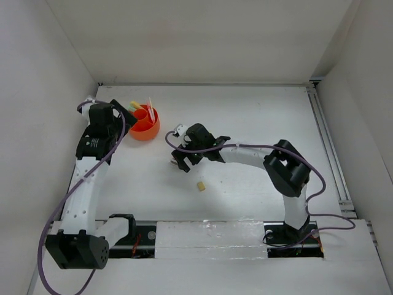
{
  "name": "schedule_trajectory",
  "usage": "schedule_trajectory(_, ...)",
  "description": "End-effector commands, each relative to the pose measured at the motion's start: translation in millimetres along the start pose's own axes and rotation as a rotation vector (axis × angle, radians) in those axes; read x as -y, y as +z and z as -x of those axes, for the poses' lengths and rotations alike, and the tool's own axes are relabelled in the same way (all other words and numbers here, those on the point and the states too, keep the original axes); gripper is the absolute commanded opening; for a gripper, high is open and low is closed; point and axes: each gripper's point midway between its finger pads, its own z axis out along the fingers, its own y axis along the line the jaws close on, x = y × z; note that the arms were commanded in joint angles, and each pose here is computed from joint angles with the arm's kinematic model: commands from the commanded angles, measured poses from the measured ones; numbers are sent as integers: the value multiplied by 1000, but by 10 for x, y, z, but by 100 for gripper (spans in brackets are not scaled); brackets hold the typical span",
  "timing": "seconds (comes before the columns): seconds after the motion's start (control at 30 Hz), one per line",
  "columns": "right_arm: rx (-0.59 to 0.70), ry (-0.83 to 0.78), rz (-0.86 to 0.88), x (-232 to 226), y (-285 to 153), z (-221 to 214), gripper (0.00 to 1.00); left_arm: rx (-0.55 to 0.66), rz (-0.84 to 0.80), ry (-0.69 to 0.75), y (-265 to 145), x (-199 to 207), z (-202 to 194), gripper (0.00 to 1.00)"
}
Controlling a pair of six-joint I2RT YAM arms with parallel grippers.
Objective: Sort the stationery into containers
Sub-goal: Pick up the stapler from the center of the board.
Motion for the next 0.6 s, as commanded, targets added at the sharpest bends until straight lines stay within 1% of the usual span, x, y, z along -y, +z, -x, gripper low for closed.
schedule_trajectory(0.0,69,-85,70,-138,108,280,99,69,-30,-31,-172,-15,99,100)
schedule_trajectory(0.07,45,-108,64,-141,234,266,98,88,-12,-33,-177,-109,71,100)
schedule_trajectory(0.17,-37,-118,6,-52,342,111,98,91,18,-15,-151,-214,21,100)
schedule_trajectory(0.23,-38,-134,13,-97,347,107,98,97,12,-7,-149,-202,37,100)
schedule_trajectory(0.33,-22,-135,25,-113,397,107,91,73,-13,5,-125,-151,-3,100)
schedule_trajectory(0.4,-39,-123,11,-82,472,44,83,80,-19,15,-142,-132,26,100)
schedule_trajectory(0.43,-38,-123,11,-85,461,76,74,65,-20,18,-115,-126,-3,100)
schedule_trajectory(0.53,-69,-128,-30,-43,479,-14,53,65,-19,27,-114,-130,-4,100)
schedule_trajectory(0.57,-69,-128,-30,-43,479,-15,40,65,-19,27,-114,-130,-4,100)
